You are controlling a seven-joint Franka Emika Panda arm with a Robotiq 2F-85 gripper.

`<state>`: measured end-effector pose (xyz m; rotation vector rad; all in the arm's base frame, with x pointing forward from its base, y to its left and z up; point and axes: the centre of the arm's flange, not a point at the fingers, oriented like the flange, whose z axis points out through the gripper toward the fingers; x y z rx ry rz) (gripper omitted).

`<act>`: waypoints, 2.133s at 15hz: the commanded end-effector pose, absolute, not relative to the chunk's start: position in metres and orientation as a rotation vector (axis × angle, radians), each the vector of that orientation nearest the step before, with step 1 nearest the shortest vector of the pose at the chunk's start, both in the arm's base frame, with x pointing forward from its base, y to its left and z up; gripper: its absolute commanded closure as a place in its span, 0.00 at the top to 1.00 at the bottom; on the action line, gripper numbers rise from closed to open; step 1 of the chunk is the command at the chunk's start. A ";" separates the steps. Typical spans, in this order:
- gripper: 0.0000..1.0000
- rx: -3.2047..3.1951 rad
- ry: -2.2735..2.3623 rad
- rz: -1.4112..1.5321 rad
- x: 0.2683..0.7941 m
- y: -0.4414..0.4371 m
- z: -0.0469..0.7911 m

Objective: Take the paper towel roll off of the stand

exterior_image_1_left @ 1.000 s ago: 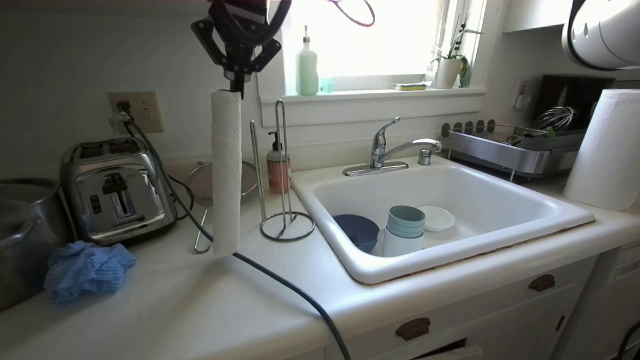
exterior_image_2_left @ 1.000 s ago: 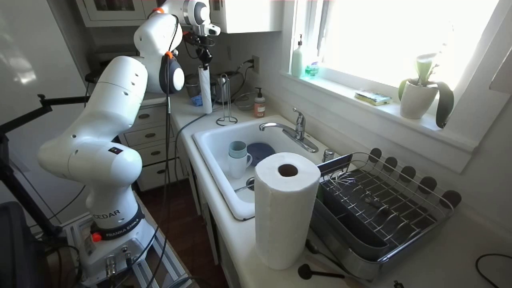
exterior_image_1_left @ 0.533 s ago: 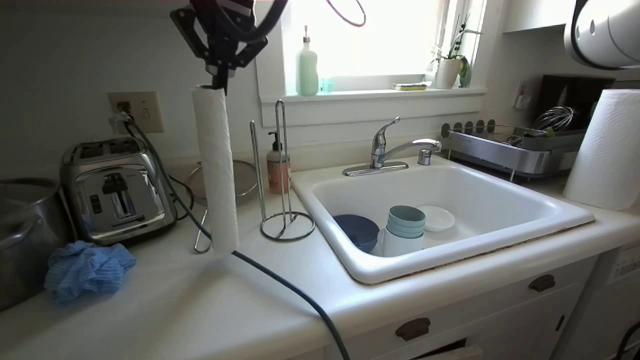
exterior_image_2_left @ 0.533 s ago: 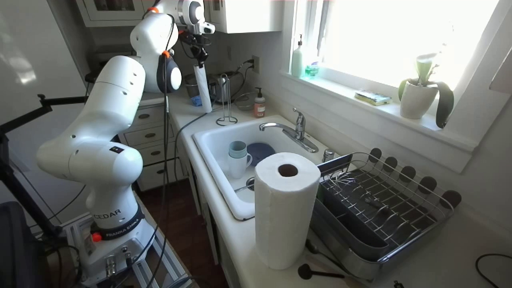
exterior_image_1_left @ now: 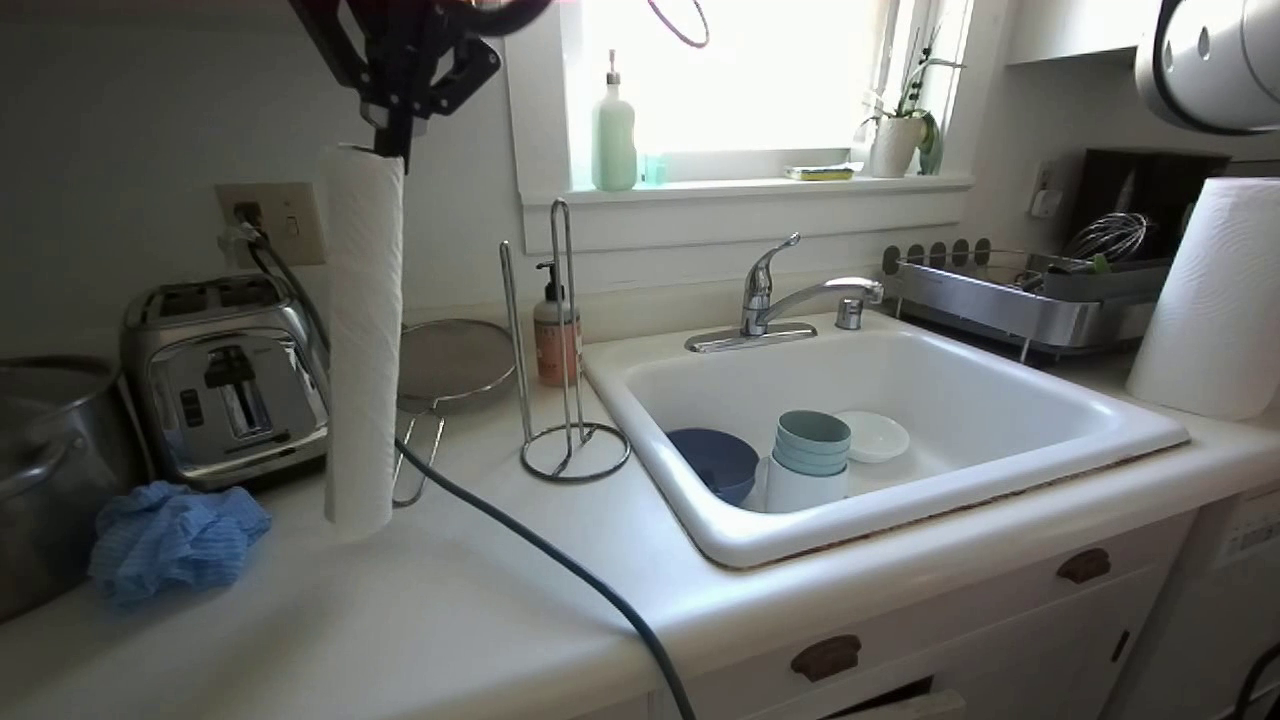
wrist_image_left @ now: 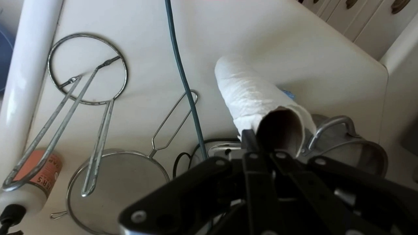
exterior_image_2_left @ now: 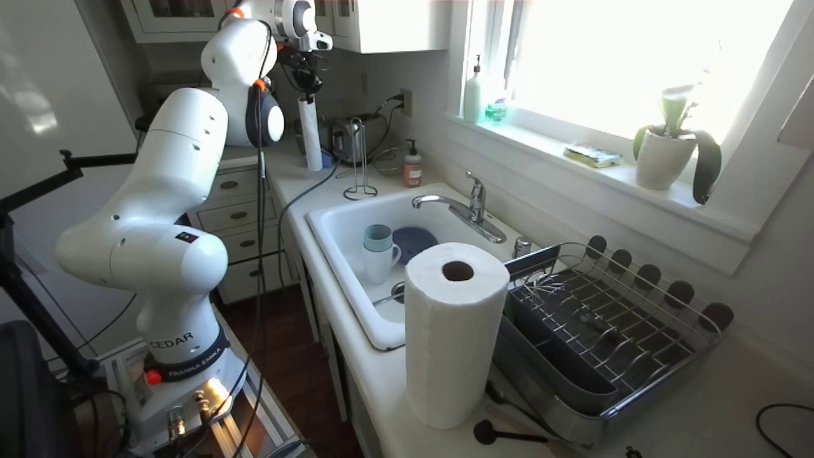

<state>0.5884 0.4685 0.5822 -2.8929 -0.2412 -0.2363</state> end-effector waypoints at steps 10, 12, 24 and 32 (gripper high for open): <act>0.00 -2.939 -0.293 -0.120 0.626 0.487 0.546; 0.00 -2.938 -0.294 -0.118 0.626 0.486 0.546; 0.94 -2.925 -0.297 -0.130 0.628 0.491 0.548; 1.00 -2.901 -0.292 -0.128 0.632 0.496 0.546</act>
